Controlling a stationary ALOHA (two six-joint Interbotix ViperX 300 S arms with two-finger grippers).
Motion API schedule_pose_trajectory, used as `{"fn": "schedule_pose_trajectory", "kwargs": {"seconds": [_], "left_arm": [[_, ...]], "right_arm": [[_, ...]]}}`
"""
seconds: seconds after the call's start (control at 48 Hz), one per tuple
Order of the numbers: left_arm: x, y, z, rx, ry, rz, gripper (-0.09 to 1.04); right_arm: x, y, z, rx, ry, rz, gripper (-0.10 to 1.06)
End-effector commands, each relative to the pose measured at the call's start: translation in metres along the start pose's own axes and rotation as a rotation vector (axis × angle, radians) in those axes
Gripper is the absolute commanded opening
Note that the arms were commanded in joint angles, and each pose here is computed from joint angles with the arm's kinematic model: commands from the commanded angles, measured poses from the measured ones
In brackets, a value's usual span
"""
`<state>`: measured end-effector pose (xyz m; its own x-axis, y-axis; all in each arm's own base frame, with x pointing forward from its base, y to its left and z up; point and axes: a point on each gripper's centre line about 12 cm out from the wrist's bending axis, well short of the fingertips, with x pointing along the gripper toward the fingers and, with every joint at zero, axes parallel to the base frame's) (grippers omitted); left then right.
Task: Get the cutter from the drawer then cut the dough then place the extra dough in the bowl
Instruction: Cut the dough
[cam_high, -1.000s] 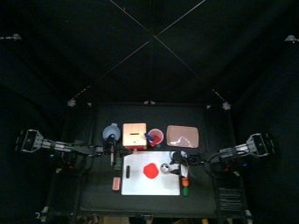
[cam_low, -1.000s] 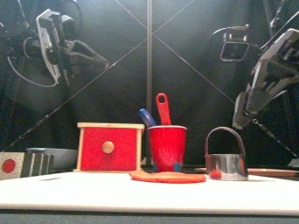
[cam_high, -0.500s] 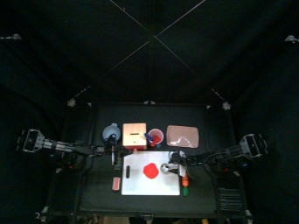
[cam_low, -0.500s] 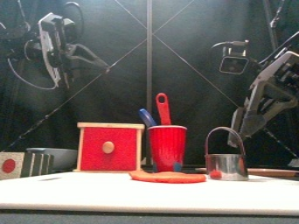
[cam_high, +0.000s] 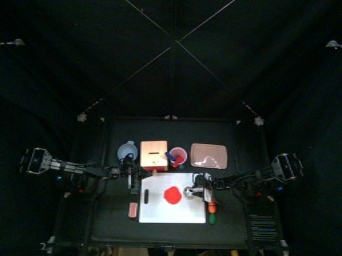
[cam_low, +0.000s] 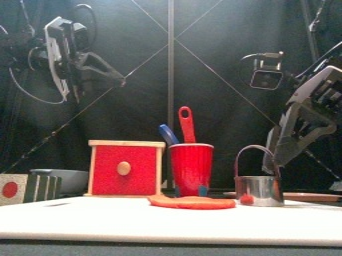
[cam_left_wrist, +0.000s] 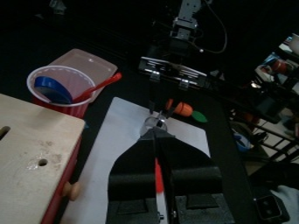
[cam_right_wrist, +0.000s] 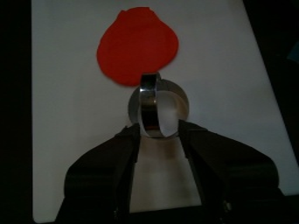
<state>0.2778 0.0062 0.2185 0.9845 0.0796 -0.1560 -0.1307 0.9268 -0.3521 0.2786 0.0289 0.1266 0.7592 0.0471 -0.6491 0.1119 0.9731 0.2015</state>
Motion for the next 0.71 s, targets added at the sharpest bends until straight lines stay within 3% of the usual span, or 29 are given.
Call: {"fn": "schedule_pose_trajectory", "kwargs": {"seconds": [0.021,0.542,0.708], "left_arm": [[0.0031,-0.0021,0.0061,0.0,-0.022,-0.005,0.3],[0.0035,-0.0003,0.0038,0.001,-0.015,0.001,0.3],[0.0037,-0.0001,0.0035,0.001,-0.014,0.001,0.3]], "right_arm": [[0.0009,0.0026,0.0064,0.003,-0.02,0.006,0.75],[0.0063,0.0044,0.011,-0.003,-0.023,0.007,0.72],[0.0064,0.0048,0.0122,-0.007,-0.026,0.008,0.66]]}}
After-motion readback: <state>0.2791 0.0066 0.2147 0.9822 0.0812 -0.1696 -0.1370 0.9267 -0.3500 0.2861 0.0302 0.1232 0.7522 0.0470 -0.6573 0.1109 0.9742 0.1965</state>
